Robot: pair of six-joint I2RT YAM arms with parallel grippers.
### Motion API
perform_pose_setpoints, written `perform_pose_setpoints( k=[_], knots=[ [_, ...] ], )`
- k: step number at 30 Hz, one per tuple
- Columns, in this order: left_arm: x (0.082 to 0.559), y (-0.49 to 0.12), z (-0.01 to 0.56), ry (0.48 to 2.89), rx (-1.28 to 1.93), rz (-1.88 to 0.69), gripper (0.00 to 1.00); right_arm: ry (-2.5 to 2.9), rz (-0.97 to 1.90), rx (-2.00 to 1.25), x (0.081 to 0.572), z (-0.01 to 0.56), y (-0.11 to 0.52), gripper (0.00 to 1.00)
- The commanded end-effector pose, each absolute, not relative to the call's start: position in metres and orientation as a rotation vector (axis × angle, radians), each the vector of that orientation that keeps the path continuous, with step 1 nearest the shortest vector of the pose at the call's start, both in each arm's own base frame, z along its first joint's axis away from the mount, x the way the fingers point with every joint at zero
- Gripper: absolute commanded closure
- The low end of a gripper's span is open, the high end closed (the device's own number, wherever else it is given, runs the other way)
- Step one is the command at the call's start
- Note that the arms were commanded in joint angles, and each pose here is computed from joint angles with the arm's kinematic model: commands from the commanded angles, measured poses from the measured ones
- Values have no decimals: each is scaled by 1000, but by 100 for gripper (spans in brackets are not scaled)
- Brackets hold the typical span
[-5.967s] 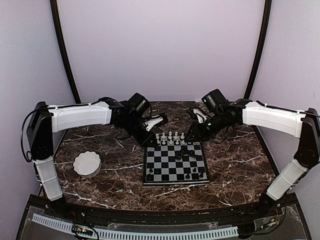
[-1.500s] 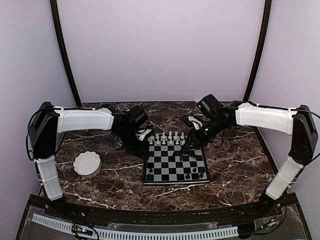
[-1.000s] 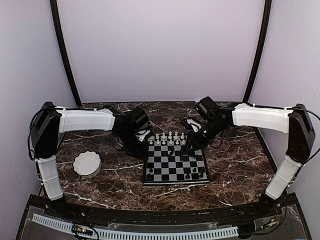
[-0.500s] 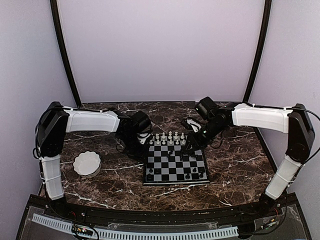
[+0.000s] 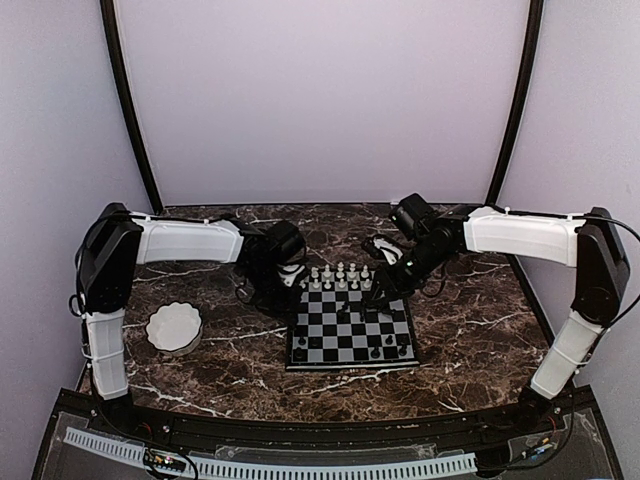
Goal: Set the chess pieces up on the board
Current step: Pick up the pawn from the chessboard, then pass from the left arm to the right
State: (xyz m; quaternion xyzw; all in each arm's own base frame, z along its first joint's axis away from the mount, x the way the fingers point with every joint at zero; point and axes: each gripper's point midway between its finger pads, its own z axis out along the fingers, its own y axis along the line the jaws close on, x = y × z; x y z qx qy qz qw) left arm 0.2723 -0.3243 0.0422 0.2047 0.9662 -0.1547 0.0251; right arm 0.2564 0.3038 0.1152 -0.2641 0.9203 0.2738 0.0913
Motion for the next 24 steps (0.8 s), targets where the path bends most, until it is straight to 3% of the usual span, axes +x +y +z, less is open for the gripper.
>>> perform_pose_setpoints(
  k=[1,8,24],
  knots=[
    [268,-327,52,3001,644,-503,88,2711,815,-804,259,117,308,79],
    [274,-331,73,2970,563,-598,91,2697,836,-790,261,121,311,79],
    [292,-369,124,2842,202,-1305,92,2475,906,-753,283,173,350,71]
  ],
)
